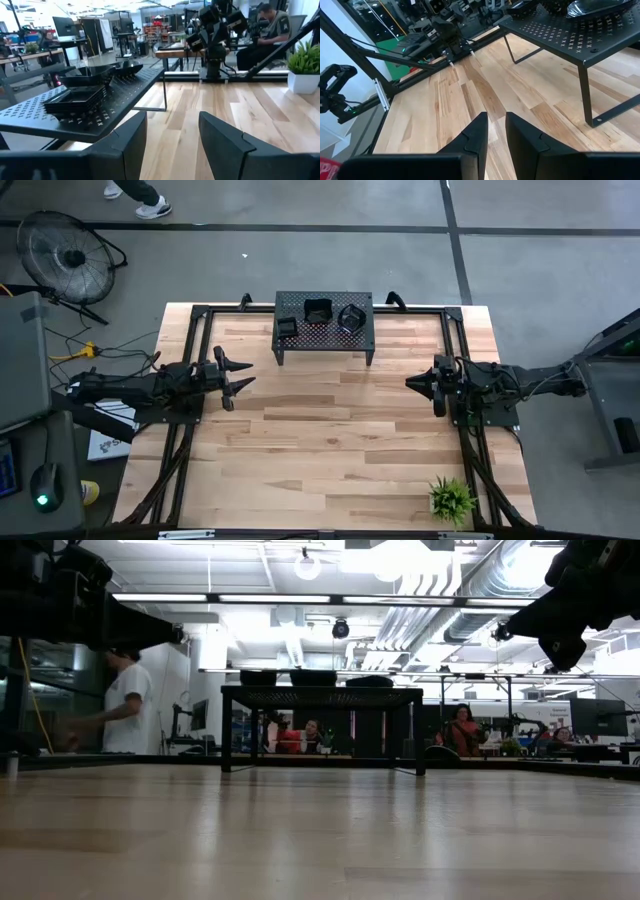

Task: Pick & Place Mini shaped plates
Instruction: Return to home position

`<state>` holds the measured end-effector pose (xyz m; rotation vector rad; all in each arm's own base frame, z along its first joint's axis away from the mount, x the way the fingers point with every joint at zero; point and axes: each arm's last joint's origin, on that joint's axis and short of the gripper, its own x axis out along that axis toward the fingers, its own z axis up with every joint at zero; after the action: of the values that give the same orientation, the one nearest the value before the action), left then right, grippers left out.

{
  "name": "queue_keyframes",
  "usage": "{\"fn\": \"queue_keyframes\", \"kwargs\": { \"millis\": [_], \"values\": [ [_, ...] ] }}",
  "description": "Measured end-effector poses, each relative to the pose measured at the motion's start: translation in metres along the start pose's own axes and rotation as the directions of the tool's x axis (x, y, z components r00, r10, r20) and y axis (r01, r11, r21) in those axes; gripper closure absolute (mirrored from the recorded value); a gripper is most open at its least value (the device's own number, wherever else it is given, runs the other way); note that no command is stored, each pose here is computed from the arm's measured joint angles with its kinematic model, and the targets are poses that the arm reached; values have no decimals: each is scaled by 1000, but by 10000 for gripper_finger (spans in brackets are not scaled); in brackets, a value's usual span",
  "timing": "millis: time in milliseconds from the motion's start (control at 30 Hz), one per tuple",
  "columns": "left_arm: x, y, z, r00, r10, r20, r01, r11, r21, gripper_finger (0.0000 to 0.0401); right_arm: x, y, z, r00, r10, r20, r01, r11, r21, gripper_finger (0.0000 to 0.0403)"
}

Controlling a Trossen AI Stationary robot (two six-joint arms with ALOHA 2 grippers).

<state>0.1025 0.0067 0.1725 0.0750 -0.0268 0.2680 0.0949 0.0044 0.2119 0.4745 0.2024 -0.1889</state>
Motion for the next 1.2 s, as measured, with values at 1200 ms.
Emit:
{"fn": "queue_keyframes", "kwargs": {
  "millis": [1200],
  "values": [
    [-4,0,-3,999,-37,-14,37,999,4,225,0,0,0,1000,0,0,0,1000,0,339]
  ]
}}
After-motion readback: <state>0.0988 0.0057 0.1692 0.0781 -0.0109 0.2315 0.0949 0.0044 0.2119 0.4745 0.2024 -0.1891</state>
